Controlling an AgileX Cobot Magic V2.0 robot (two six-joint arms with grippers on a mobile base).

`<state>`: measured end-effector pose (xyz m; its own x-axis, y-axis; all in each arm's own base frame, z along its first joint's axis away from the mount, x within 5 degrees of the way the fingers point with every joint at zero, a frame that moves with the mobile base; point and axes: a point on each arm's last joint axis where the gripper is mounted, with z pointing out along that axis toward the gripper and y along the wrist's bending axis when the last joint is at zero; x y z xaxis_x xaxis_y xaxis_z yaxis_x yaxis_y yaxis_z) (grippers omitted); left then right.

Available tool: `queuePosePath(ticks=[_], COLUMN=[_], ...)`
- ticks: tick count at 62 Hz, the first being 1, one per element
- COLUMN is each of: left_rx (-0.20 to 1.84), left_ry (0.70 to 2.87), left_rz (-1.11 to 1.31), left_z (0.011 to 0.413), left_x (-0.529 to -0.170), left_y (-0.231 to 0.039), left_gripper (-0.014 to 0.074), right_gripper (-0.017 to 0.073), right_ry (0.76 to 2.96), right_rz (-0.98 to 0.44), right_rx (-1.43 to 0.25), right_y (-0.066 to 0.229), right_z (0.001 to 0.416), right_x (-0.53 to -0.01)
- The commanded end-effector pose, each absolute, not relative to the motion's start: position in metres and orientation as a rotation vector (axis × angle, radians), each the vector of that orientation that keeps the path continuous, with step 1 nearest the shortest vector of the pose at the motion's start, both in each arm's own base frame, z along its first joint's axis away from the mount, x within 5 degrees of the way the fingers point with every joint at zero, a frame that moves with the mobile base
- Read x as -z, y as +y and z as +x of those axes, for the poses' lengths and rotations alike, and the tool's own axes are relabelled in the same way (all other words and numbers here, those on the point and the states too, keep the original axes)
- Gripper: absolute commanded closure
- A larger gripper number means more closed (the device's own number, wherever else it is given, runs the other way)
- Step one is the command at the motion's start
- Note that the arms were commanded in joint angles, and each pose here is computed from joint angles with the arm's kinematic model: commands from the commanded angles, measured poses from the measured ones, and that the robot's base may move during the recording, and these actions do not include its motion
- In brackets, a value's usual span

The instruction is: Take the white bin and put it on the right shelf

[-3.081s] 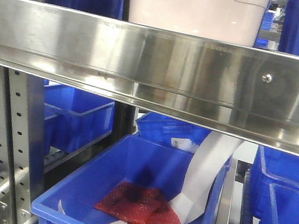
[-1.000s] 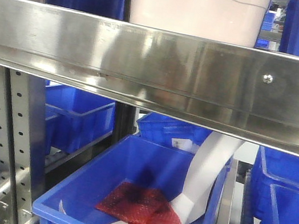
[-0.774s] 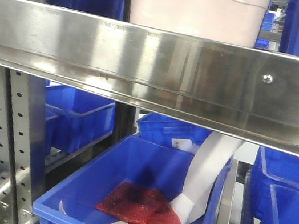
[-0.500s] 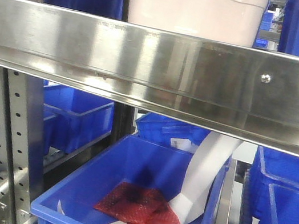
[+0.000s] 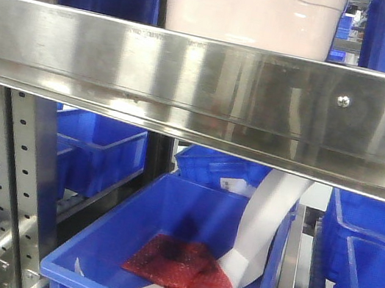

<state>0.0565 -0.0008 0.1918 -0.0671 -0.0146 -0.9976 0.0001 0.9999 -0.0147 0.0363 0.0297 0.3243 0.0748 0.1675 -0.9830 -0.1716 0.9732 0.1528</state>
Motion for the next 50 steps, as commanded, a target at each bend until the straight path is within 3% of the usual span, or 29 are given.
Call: queuePosePath(ticks=[1,32,50], left_rx=[0.008,0.008,0.008], left_ry=[1.561,1.561,1.561], left_rz=[-0.028,-0.028,-0.028], left_z=[0.057,0.057,0.057], left_x=[-0.193,-0.193,-0.193], left_y=[0.0,0.0,0.0], left_gripper=[0.0711,0.0711,0.0711], right_gripper=[0.0491,0.0491,0.0491], right_ry=[1.414,1.427,1.512], right_rz=[0.043,0.067,0.23], right_rx=[-0.259,-0.232,0.07], right_y=[0.027,0.024,-0.004], right_z=[0.035,0.038,0.04], right_x=[-0.336,-0.335,-0.321])
